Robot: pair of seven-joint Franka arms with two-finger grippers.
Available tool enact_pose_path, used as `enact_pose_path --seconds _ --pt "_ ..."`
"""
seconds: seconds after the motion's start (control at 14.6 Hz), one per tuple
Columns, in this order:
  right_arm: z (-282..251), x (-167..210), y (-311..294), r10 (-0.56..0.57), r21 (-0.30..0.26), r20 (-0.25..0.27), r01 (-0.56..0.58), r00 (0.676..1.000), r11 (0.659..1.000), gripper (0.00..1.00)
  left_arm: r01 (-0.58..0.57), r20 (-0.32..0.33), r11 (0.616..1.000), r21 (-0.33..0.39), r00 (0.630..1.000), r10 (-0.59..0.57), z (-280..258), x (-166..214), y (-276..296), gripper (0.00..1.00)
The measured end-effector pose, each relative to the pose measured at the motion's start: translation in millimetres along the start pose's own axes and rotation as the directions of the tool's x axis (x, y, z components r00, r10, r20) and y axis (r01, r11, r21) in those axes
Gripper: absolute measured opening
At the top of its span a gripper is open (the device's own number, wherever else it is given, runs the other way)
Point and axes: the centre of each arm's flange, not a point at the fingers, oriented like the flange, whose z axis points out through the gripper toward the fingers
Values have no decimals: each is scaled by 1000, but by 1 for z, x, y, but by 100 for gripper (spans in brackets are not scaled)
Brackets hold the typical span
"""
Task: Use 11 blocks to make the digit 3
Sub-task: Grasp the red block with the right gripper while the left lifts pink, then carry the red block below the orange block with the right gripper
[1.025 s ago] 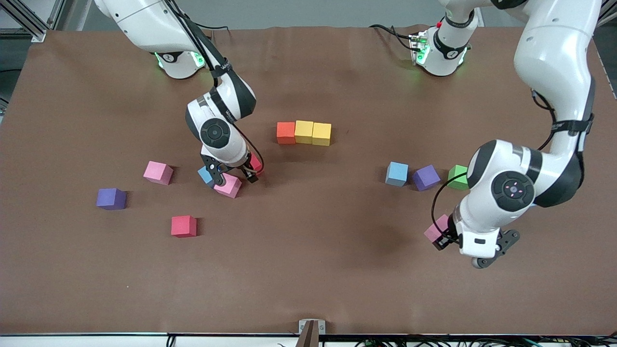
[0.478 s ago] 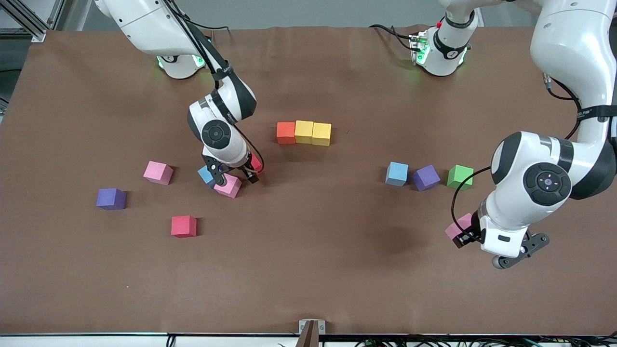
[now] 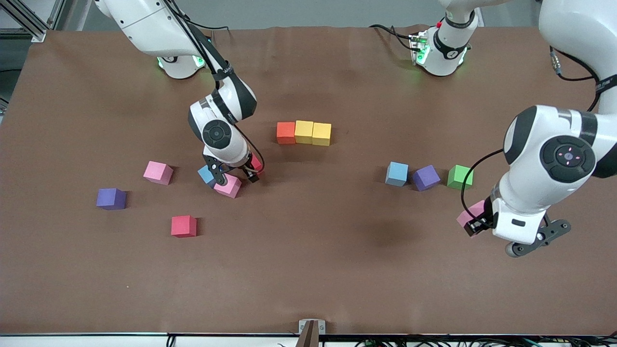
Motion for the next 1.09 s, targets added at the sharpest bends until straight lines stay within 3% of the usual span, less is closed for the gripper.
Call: enact_pose_path --seconds 0.21,0.55,0.68,0.82,1.09 --pt "4 -2 0 -2 -3 2 2 1000 1000 78 -31 3 999 -8 1000 31 -15 -3 -2 55" --pt "4 -5 -1 -14 5 2 14 1000 1000 76 -83 43 997 -2 996 83 -18 -7 -7 55" --pt "0 -5 -4 -47 19 1 47 999 999 75 -86 43 996 1 995 86 -20 -6 -11 55" --pt "-4 -5 -7 -108 28 0 108 994 994 63 -87 44 996 2 995 86 -21 -5 -13 55" --pt "-6 -5 -9 -163 34 -2 163 987 986 61 -96 72 995 21 993 95 -19 -7 -18 55"
